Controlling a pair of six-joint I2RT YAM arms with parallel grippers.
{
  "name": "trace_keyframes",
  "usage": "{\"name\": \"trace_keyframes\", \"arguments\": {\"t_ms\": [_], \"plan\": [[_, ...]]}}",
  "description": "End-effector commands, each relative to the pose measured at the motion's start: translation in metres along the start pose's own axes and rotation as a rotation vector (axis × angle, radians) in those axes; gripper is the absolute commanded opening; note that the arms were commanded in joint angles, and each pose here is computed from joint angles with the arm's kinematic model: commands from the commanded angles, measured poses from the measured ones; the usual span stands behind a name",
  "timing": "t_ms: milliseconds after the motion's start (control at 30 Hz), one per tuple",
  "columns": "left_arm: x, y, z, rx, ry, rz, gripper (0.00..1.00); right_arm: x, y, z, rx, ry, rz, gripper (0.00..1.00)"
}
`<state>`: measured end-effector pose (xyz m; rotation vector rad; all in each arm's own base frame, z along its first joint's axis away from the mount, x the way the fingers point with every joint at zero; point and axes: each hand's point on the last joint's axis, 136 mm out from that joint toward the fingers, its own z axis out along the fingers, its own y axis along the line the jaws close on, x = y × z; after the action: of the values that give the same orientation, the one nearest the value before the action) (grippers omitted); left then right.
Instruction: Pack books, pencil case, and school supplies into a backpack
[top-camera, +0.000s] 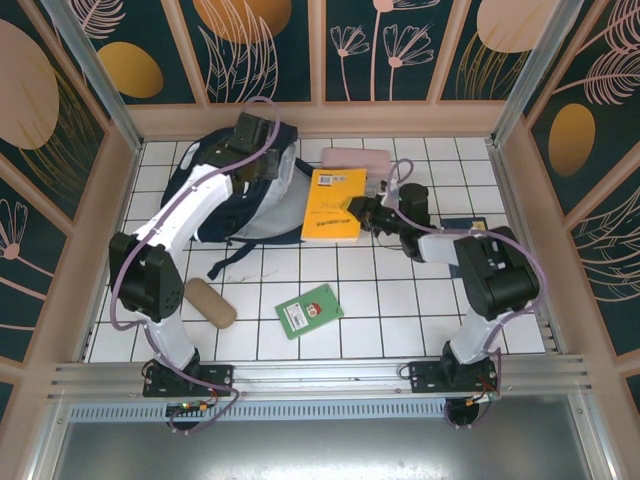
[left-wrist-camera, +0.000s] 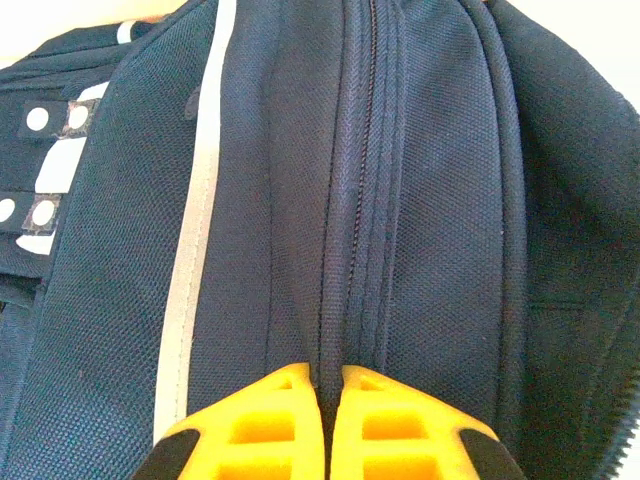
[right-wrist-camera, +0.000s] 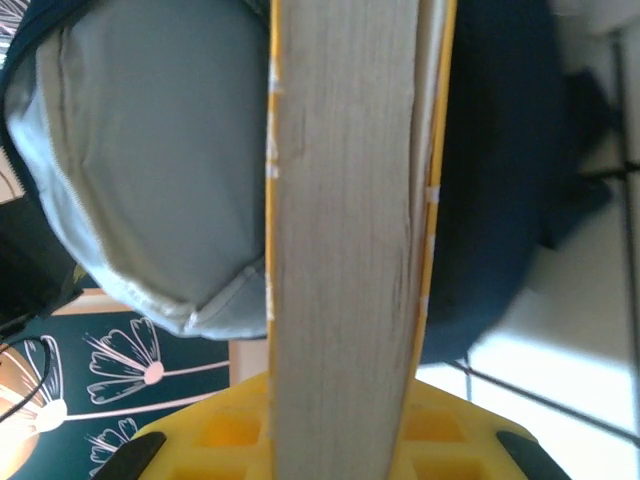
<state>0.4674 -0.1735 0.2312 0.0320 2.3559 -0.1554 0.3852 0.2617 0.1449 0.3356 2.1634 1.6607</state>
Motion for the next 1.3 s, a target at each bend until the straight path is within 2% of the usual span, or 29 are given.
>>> {"name": "trace_keyframes", "arguments": {"t_ms": [0,67,200,400,600,733,800,833,900,1000,1067,1267], "plan": [[-0.054,-0.02,-0.045,0.179,-0.162,-0.088,0.0,-0.018,0.051,0.031,-0.156,-0.035,-0.098,0.0],[-0.065,-0.021,-0.064,0.229,-0.199,-0.111,0.0,-0.018,0.053,0.053,-0.17,-0.016,-0.09,0.0],[-0.074,-0.023,-0.077,0.295,-0.227,-0.145,0.0,-0.018,0.056,0.099,-0.21,0.009,-0.06,0.0],[-0.085,-0.022,-0.085,0.349,-0.241,-0.189,0.0,-0.011,0.054,0.165,-0.195,0.004,-0.026,0.0],[-0.087,-0.03,-0.086,0.402,-0.231,-0.207,0.0,-0.007,0.046,0.214,-0.177,-0.041,0.016,0.0],[-0.084,-0.033,-0.087,0.419,-0.22,-0.212,0.0,0.0,0.046,0.25,-0.157,-0.028,0.018,0.01],[-0.082,-0.031,-0.086,0.411,-0.216,-0.209,0.0,0.003,0.042,0.267,-0.115,-0.015,0.004,0.05],[-0.08,-0.031,-0.085,0.406,-0.214,-0.207,0.0,0.005,0.043,0.276,-0.099,-0.001,-0.009,0.1],[-0.078,-0.03,-0.086,0.404,-0.21,-0.202,0.0,0.008,0.04,0.283,-0.056,0.02,-0.017,0.28],[-0.076,-0.029,-0.086,0.398,-0.208,-0.194,0.0,0.008,0.034,0.277,0.021,0.024,-0.051,0.43],[-0.075,-0.028,-0.085,0.392,-0.207,-0.191,0.0,0.006,0.031,0.269,0.065,0.019,-0.073,0.47],[-0.072,-0.027,-0.081,0.381,-0.197,-0.179,0.0,0.005,0.033,0.247,0.176,0.019,-0.155,0.5]]}}
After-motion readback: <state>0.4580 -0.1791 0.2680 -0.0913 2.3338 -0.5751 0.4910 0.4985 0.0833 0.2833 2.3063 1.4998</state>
